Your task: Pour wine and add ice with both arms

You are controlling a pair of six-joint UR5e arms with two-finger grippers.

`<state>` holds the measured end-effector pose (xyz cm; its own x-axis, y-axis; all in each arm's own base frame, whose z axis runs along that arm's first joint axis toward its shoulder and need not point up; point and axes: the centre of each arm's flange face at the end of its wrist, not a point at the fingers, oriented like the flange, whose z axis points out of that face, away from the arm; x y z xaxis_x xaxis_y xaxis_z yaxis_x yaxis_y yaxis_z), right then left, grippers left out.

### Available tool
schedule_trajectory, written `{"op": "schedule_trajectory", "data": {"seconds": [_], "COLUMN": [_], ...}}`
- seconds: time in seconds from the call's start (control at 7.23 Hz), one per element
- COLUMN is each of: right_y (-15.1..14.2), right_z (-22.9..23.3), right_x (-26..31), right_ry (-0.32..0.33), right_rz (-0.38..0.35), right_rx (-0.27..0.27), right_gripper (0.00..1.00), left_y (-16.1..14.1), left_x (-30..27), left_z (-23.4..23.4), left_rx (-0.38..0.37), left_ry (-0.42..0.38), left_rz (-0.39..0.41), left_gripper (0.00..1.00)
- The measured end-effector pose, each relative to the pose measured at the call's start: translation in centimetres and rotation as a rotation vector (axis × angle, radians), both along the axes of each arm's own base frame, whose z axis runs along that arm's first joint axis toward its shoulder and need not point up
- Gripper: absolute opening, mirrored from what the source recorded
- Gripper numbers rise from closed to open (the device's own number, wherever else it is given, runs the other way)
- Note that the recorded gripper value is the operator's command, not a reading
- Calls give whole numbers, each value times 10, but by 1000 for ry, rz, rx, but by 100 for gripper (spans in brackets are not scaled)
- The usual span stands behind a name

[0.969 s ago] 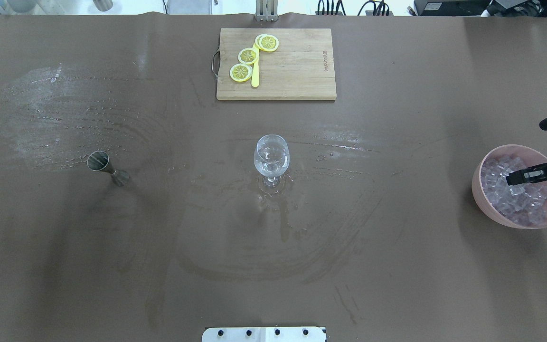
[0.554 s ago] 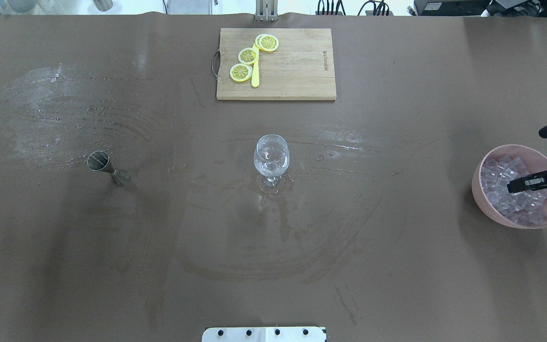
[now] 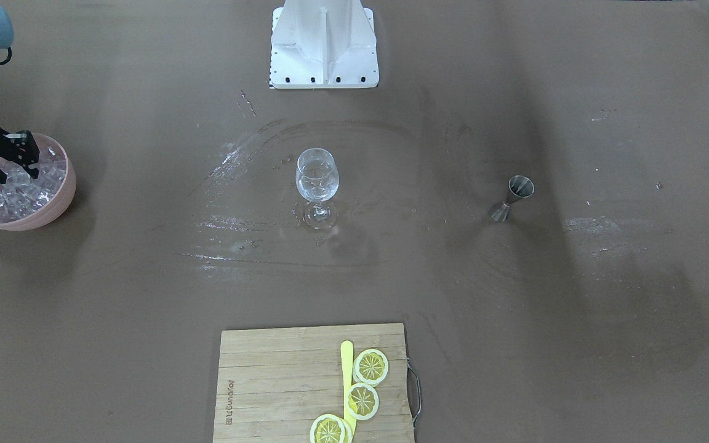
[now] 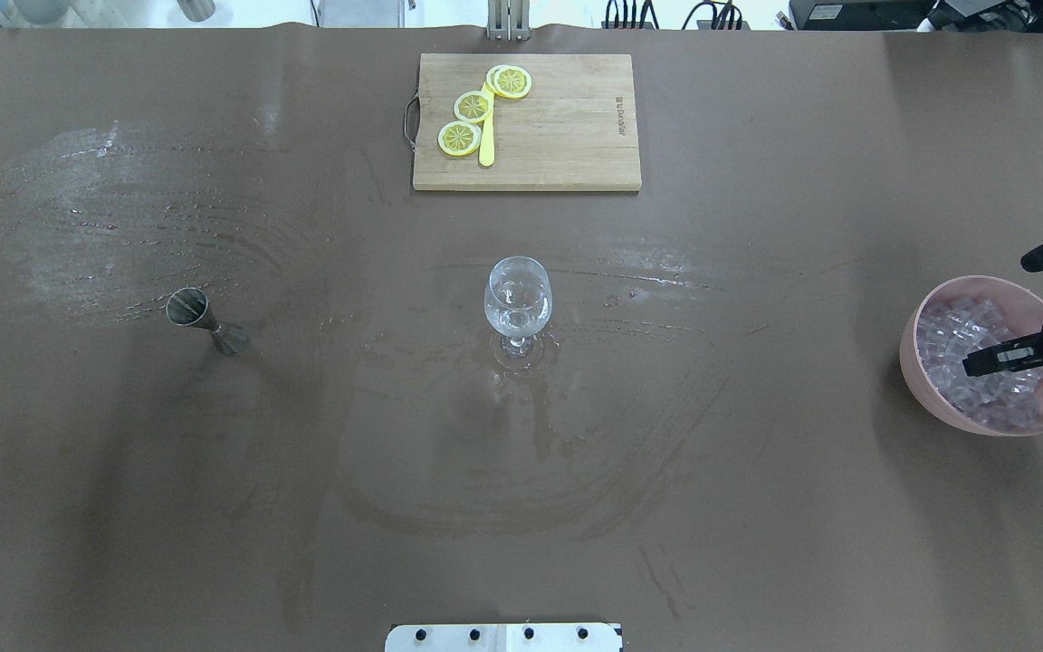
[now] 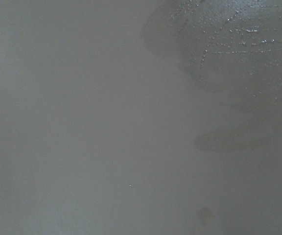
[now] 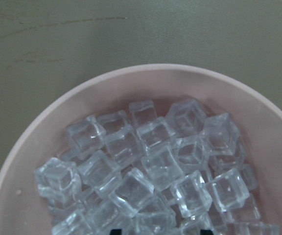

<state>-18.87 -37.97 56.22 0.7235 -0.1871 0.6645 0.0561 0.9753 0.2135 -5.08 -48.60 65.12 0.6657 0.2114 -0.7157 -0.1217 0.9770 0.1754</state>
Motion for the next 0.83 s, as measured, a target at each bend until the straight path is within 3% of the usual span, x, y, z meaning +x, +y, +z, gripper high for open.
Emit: {"op": "schedule_trajectory", "data": {"seconds": [0.14, 0.69, 0.83], "right_y": [3, 6, 6], "right_z": [-2, -8, -9], "right_x": [2, 4, 4], "right_ry": [-1, -7, -9], "right_rz": [-2, -3, -3], "right_rx": [1, 7, 9], "right_gripper": [22, 19, 11], "left_y": [0, 1, 1], "left_x": [0, 0, 0], "left_z": [0, 1, 1], "left_rx": [0, -2, -2], "left_ry": [0, 0, 0], "left_rz": [0, 0, 0], "left_gripper": [99, 99, 99]}}
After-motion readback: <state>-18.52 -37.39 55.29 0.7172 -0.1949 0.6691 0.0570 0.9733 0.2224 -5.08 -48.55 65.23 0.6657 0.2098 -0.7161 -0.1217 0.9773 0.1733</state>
